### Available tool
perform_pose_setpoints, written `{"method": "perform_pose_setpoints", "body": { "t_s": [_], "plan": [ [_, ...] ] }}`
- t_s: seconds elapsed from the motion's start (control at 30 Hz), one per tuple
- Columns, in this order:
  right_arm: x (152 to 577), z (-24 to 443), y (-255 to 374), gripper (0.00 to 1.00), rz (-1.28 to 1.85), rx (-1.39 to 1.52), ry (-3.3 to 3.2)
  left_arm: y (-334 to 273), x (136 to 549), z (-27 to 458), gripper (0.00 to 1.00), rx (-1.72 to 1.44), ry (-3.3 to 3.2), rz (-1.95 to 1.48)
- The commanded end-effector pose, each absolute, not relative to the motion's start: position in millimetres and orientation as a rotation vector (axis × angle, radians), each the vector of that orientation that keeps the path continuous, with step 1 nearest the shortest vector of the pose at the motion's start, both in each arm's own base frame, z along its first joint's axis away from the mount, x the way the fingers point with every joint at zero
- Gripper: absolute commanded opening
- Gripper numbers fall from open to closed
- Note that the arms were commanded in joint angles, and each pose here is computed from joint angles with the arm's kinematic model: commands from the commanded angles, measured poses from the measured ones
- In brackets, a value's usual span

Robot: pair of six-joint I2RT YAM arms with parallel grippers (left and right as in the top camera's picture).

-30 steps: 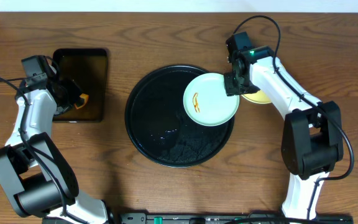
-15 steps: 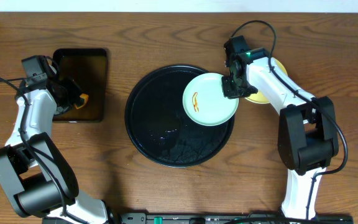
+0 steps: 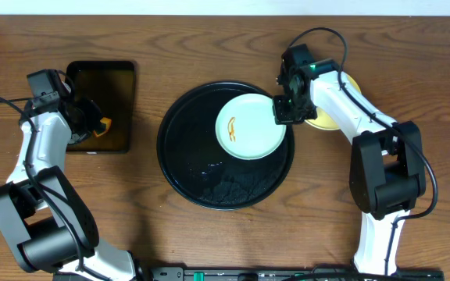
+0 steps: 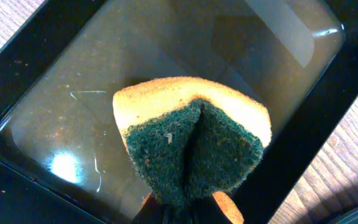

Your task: Clean dirty plates on tray and stack at the side

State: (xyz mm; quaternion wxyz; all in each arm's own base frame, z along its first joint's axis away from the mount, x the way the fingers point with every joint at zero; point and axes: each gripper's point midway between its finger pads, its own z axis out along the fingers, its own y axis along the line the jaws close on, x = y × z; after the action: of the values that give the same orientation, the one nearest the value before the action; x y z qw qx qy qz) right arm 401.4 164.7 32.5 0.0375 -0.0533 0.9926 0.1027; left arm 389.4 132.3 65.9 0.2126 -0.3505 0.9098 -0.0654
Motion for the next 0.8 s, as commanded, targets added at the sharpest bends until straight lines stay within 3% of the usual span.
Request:
{"method": "perform_pose_setpoints", "body": {
  "t_s": [0.0,0.53,0.77],
  "plan": [
    [402.1,61.3,197.3,0.01,0.527,-0.207,2.984,130.3,388.2,66.9,0.08,-0.973,2.528,-0.194],
    [385.6,17.1,239.7,0.01,0.357,-0.178,3.024,106.6,400.1,77.5,0.07,-0.859,2.519,-0.361],
    [382.7,-3.4,228.4,0.01,0.206,-0.136,3.057,87.0,409.5,134.0,0.07,-0.73,2.39,-0.503]
  ]
}}
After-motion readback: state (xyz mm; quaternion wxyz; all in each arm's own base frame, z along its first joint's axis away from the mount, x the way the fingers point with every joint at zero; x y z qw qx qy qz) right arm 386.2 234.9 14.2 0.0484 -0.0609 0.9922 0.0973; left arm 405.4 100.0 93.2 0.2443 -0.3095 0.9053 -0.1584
